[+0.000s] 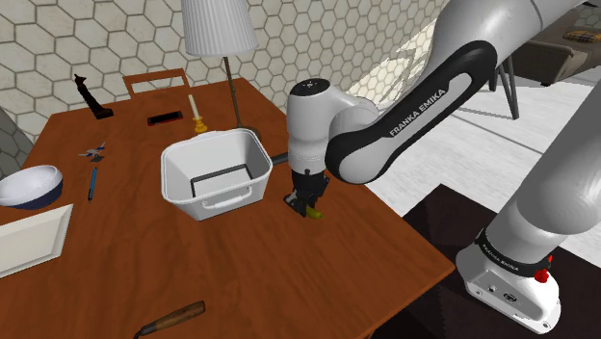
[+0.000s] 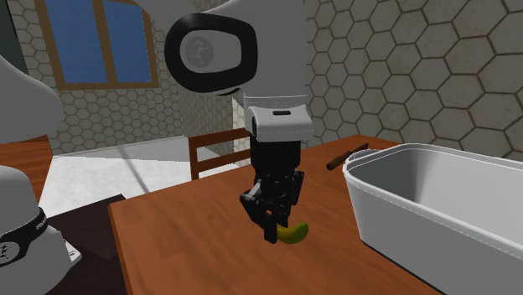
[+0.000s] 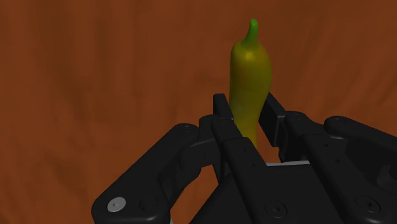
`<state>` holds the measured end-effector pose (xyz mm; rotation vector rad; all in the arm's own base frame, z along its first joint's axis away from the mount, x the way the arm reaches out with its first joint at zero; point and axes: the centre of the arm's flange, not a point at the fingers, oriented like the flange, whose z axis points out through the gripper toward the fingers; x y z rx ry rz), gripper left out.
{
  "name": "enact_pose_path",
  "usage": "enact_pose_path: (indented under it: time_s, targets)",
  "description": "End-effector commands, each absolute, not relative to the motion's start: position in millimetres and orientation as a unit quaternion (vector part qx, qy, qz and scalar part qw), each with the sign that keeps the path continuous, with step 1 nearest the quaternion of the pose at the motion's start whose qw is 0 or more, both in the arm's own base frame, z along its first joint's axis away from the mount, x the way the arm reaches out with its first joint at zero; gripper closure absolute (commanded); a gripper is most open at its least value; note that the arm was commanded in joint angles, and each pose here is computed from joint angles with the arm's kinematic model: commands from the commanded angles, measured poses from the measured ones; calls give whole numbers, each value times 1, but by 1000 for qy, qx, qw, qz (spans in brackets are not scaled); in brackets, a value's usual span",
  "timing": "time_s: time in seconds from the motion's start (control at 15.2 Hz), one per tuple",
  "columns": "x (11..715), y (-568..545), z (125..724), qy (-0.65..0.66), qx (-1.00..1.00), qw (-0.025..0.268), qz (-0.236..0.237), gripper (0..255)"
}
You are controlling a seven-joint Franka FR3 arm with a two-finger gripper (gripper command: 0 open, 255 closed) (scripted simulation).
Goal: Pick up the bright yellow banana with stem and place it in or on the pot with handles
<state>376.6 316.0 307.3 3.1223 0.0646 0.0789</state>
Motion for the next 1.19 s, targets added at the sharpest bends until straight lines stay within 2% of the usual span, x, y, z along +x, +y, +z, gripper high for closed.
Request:
enact_pose_path:
  time_s: [0.0, 1.12]
  targets:
    - [377, 316, 312, 20, 999, 9, 25, 255]
    - [377, 316, 402, 20, 999, 9, 25, 255]
